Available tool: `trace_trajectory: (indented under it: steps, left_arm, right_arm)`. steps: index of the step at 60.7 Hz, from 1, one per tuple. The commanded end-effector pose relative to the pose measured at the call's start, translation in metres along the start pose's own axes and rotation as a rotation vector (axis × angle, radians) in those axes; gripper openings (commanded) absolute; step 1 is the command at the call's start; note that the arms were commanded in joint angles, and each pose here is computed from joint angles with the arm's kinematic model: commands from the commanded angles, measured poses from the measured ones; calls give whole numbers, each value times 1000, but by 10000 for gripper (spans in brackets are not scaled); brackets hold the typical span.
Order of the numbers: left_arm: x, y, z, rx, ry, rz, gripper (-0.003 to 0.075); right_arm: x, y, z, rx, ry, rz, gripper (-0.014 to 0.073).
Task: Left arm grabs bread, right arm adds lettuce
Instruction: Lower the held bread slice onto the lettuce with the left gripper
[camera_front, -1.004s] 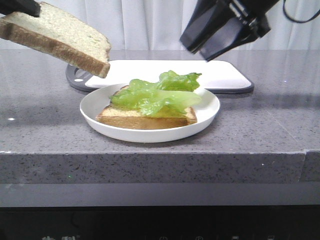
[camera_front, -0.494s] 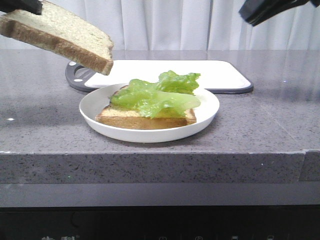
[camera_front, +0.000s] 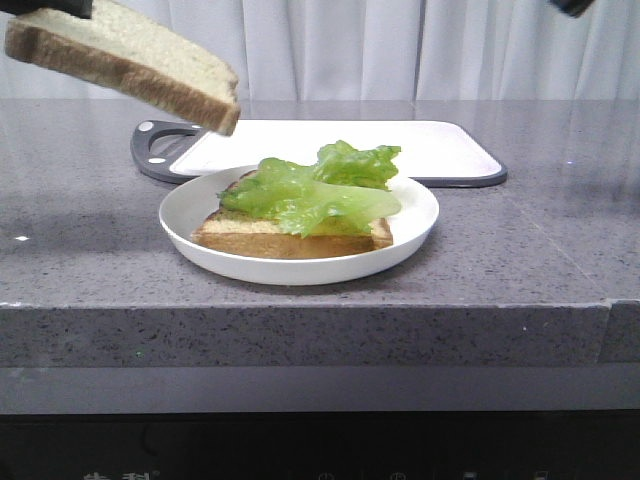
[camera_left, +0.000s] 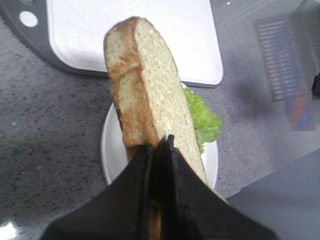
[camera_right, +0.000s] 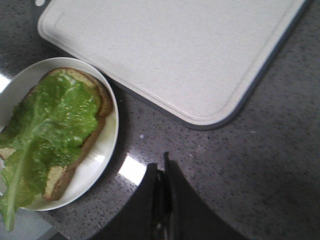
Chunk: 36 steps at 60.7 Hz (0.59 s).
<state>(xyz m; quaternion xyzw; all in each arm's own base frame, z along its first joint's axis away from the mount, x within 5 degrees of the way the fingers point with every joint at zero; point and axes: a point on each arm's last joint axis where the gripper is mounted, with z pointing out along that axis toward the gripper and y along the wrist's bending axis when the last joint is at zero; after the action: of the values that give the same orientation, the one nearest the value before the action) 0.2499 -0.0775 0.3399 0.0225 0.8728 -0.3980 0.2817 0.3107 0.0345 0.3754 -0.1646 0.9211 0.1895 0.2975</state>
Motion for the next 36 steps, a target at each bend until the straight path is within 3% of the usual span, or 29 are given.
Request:
trace_trajectory:
  steps: [1, 20, 36]
  left_arm:
    - [-4, -26, -9, 116, -59, -9, -19]
    - [4, -50, 26, 244, -6, -68, -19]
    - [3, -33, 60, 231, 68, -134, -18]
  right_arm:
    - [-2, 15, -35, 68, -109, -17, -57]
    - [14, 25, -46, 77, -116, -27, -57]
    - [16, 25, -44, 73, -107, -22, -57]
